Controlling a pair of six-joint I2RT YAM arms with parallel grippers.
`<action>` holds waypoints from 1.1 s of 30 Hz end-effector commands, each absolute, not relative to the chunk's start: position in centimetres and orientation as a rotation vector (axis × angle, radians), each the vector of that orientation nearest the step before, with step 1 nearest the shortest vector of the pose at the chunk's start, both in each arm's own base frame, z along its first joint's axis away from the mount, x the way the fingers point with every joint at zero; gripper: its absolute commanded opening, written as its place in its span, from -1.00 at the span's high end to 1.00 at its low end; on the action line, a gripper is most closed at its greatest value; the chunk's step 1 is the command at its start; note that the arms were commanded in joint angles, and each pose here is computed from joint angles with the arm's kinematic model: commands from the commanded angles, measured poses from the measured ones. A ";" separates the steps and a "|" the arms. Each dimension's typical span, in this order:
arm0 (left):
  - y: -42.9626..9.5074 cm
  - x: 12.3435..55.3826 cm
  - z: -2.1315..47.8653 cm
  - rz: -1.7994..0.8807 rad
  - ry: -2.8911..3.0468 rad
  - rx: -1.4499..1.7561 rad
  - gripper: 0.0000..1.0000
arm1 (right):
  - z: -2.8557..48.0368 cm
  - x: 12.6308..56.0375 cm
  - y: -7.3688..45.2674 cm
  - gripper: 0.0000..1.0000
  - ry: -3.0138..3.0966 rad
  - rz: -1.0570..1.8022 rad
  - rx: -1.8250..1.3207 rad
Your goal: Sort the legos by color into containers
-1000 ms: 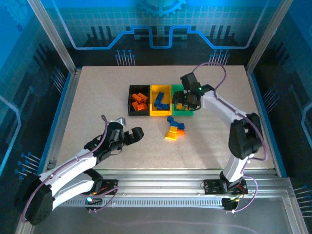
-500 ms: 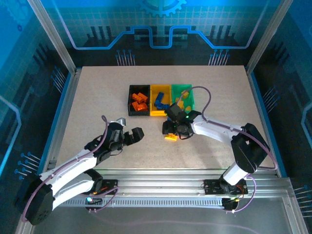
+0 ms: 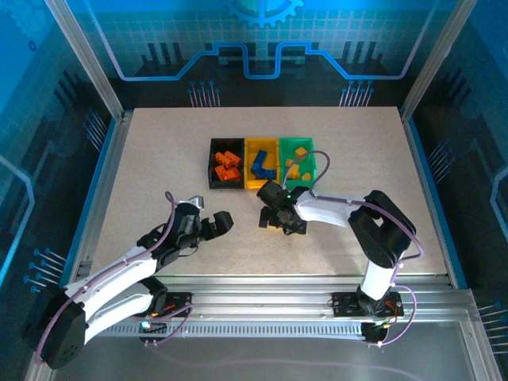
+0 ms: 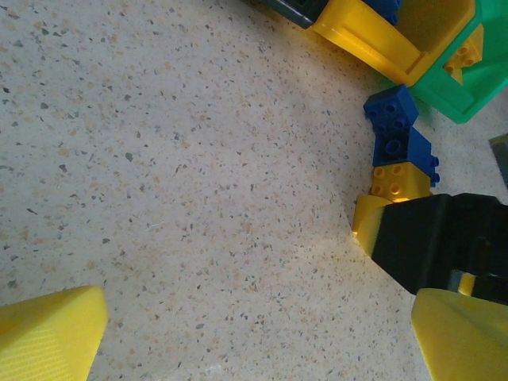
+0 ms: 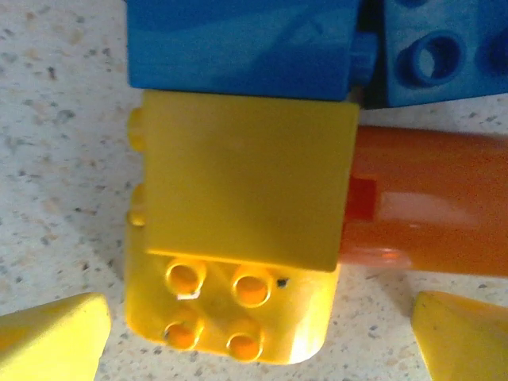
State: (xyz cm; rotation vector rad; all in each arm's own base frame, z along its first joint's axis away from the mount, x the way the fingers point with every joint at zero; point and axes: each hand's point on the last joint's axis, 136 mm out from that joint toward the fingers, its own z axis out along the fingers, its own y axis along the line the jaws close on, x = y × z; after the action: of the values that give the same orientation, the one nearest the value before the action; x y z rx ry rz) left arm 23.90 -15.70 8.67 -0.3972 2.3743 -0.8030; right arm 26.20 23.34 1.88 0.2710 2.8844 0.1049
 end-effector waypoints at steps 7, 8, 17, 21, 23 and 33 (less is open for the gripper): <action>-16.0 23.5 8.7 -0.837 2.364 -0.388 -0.98 | 1.4 27.5 23.2 -0.79 2.874 -0.041 0.304; -16.0 23.5 8.6 -0.838 2.364 -0.388 -0.98 | 1.2 27.5 23.2 -0.78 2.878 -0.050 0.300; -16.0 23.4 8.5 -0.835 2.367 -0.386 -0.98 | 0.1 27.6 23.3 -0.51 2.913 -0.072 0.244; -15.9 23.4 8.4 -0.834 2.366 -0.389 -0.98 | -0.2 27.6 23.6 -0.36 2.923 -0.061 0.217; -15.9 23.5 8.5 -0.835 2.365 -0.393 -0.98 | -0.1 27.6 23.6 -0.35 2.920 -0.056 0.207; -15.9 23.5 8.5 -0.834 2.366 -0.397 -0.98 | 3.3 27.8 24.4 -0.32 2.812 0.042 0.101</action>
State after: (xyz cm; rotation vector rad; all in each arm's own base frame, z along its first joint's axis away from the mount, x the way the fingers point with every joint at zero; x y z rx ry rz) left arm 23.73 -15.60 8.49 -0.3967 2.3696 -0.8064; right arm 27.61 24.00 1.80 0.1630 2.8798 0.0112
